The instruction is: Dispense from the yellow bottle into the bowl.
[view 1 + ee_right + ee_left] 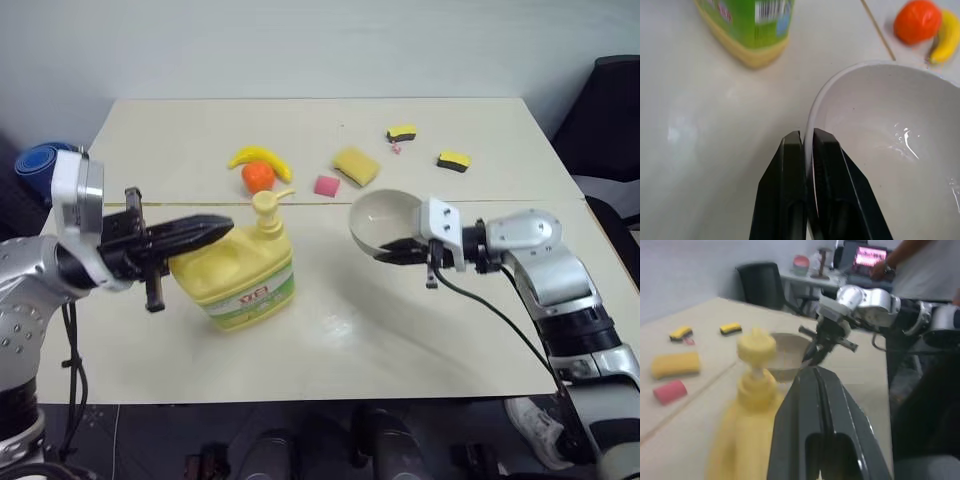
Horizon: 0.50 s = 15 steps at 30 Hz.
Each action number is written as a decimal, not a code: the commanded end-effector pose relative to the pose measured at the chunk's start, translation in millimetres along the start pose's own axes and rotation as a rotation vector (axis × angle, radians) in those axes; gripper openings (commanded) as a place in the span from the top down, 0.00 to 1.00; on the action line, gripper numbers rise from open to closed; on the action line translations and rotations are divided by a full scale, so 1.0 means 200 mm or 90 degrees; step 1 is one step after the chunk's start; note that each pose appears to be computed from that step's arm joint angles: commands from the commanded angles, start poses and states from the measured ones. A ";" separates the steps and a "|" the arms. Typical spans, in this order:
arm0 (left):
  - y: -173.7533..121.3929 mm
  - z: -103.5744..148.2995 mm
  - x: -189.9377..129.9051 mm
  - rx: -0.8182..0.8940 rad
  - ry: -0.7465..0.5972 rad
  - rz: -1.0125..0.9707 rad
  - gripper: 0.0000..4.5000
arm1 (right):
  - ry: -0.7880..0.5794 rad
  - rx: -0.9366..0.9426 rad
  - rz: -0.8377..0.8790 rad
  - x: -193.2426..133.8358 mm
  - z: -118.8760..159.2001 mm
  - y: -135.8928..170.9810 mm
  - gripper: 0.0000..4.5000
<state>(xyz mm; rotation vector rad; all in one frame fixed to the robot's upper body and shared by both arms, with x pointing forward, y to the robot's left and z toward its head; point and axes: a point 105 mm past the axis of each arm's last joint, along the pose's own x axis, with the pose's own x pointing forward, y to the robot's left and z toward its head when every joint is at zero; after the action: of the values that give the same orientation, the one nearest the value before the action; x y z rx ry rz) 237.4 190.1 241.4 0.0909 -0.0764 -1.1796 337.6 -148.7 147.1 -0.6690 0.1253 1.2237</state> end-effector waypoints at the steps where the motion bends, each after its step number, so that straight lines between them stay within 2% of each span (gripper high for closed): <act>1: -0.01 0.01 -0.11 0.043 0.016 0.047 1.00 | 0.006 -0.050 -0.044 -0.08 -0.08 -0.01 1.00; 5: -0.05 -0.13 -0.25 0.015 0.060 0.110 1.00 | -0.017 -0.021 -0.055 -0.09 -0.23 0.07 1.00; 8: -0.12 -0.20 -0.28 -0.019 0.084 0.113 1.00 | -0.052 0.028 -0.051 -0.09 -0.27 0.13 1.00; 10: -0.14 -0.23 -0.29 -0.029 0.094 0.124 0.91 | -0.084 0.022 -0.062 -0.11 -0.25 0.15 0.85; 11: -0.13 -0.25 -0.30 -0.019 0.102 0.143 0.88 | -0.108 0.020 -0.064 -0.12 -0.22 0.16 0.82; 15: -0.11 -0.39 -0.36 -0.011 0.134 0.210 0.59 | -0.220 0.069 -0.120 -0.20 -0.10 0.19 0.49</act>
<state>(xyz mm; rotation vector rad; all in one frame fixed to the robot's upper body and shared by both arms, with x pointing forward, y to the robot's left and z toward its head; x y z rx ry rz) 199.5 243.9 167.6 0.1396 0.0975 -0.8746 298.0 -184.2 109.7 -0.4260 -0.0603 1.1583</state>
